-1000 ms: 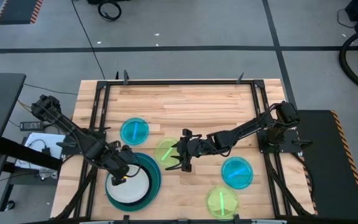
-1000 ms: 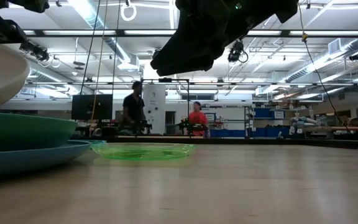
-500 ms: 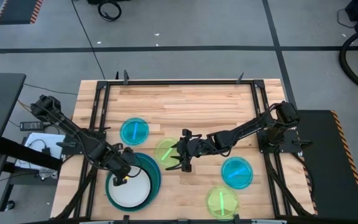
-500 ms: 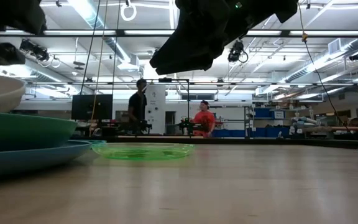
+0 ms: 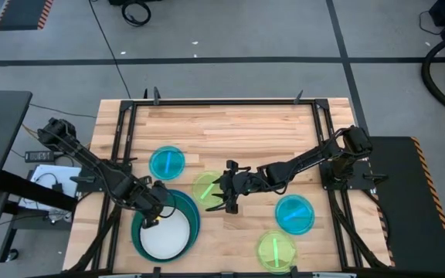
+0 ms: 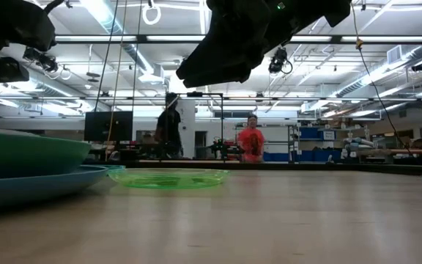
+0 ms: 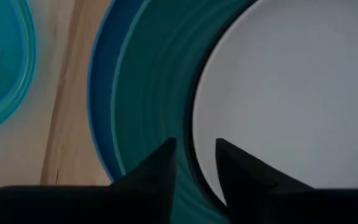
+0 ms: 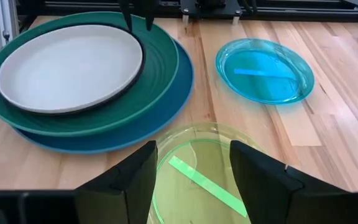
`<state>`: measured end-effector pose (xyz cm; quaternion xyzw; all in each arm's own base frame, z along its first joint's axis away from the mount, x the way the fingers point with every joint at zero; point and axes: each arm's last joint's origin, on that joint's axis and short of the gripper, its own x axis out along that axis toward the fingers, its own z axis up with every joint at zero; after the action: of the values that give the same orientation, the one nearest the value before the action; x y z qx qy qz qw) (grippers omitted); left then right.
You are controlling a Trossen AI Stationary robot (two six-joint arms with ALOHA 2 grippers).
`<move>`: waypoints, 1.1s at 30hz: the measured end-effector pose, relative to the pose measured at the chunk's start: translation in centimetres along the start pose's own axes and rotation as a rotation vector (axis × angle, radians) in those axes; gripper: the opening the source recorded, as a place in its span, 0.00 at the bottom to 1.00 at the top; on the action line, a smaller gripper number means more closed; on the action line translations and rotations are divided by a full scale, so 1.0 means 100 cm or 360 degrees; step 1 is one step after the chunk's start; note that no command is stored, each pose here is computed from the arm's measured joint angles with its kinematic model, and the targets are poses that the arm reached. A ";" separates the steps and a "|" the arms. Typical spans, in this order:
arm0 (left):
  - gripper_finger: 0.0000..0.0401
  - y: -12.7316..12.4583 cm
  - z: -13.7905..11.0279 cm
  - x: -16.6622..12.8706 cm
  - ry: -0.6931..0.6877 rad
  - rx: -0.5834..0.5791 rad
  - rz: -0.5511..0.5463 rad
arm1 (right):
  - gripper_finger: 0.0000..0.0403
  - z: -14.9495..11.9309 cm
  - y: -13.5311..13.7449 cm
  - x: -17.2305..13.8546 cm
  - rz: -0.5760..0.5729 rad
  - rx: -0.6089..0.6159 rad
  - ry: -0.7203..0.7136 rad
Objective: Stack plastic plates
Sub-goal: Stack the white plate on the black plate, then stack the left transparent blue plate on the white plate
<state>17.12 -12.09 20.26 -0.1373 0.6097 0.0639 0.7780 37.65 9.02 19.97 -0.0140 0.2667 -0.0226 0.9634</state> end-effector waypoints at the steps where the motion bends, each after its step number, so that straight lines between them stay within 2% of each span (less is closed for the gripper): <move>1: 0.33 0.001 0.001 0.000 0.0004 -0.0007 0.0003 | 0.53 0.000 0.000 0.000 0.0000 0.0000 0.0000; 4: 0.39 0.004 0.003 -0.004 0.0027 -0.0033 0.0046 | 0.53 0.000 0.000 0.000 0.0001 -0.0002 -0.0002; 9: 0.40 0.012 0.011 -0.005 0.0026 -0.0051 0.0086 | 0.53 0.000 0.000 0.000 0.0002 -0.0005 -0.0005; 18: 0.40 0.029 0.027 -0.004 -0.0215 0.0031 0.0392 | 0.53 0.000 0.000 0.000 0.0002 -0.0005 -0.0005; 27: 0.40 0.036 0.041 0.019 -0.0193 0.0115 0.0646 | 0.53 0.000 0.000 0.000 0.0003 -0.0016 -0.0004; 33: 0.40 0.039 0.047 0.031 -0.0130 0.0155 0.0719 | 0.53 -0.003 0.000 0.000 0.0006 -0.0017 -0.0004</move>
<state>21.20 -7.22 17.73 0.0430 0.5954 0.2124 0.7736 37.54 9.04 19.72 -0.0188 0.2657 -0.0194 0.9637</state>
